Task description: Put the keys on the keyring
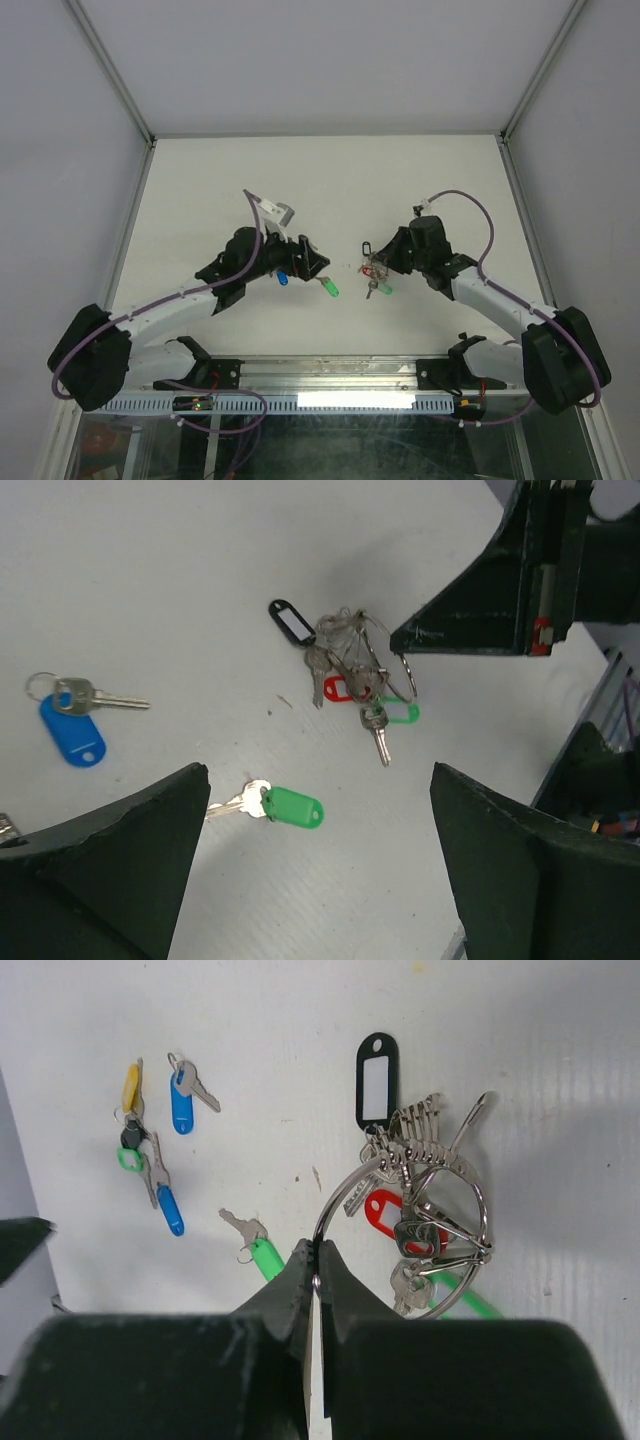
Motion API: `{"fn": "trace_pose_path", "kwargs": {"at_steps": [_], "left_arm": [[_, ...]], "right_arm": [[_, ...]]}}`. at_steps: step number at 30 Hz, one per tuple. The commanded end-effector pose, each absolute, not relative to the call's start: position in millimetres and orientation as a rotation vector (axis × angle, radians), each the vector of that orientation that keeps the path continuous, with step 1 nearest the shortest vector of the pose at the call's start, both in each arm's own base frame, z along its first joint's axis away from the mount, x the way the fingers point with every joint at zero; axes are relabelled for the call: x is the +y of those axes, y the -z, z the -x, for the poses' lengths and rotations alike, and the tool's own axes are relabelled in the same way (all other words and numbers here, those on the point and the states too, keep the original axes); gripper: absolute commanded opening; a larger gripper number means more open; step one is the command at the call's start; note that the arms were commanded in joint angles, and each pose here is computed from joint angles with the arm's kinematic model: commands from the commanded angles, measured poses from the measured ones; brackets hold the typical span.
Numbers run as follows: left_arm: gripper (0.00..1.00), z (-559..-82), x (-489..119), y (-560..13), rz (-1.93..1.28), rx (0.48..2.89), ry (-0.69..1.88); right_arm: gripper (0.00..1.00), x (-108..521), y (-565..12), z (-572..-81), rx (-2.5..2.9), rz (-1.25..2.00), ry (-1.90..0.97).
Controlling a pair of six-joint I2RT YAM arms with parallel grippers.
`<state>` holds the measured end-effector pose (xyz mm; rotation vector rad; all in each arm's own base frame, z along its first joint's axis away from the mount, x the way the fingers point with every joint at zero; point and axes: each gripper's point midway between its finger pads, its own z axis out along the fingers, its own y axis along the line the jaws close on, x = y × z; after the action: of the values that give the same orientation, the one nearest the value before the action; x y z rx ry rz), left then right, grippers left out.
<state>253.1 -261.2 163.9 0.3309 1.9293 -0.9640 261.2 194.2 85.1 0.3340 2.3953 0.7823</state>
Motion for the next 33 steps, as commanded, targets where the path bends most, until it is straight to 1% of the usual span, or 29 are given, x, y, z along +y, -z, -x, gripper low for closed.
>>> {"fn": "trace_pose_path", "kwargs": {"at_steps": [1, 7, 15, 25, 29, 33], "left_arm": [[0.90, -265.4, -304.8, -191.7, -0.434, 1.741, 0.948], [0.86, -263.0, -355.4, -184.4, -0.545, 1.698, 0.943], [0.74, -267.7, -409.0, -161.2, -0.633, 1.718, 0.953], [0.64, -259.9, -438.2, -142.7, -0.686, 1.752, 0.983], [0.55, -258.6, -441.3, -132.1, -0.702, 1.783, 0.973], [0.42, -260.0, -442.3, -126.7, -0.706, 1.803, 0.960]], "right_arm": [[0.00, 198.0, -113.7, -277.8, 2.244, -0.515, -0.938], [0.00, 191.4, -117.7, -277.9, 2.180, -0.683, -1.010], [0.00, 184.4, -125.5, -276.6, 2.117, -0.802, -1.052], [0.00, 182.8, -130.9, -275.9, 2.089, -0.835, -1.082], [0.00, 183.5, -132.8, -275.8, 2.083, -0.835, -1.095], [0.00, 183.2, -135.7, -276.0, 2.074, -0.836, -1.101]]}}
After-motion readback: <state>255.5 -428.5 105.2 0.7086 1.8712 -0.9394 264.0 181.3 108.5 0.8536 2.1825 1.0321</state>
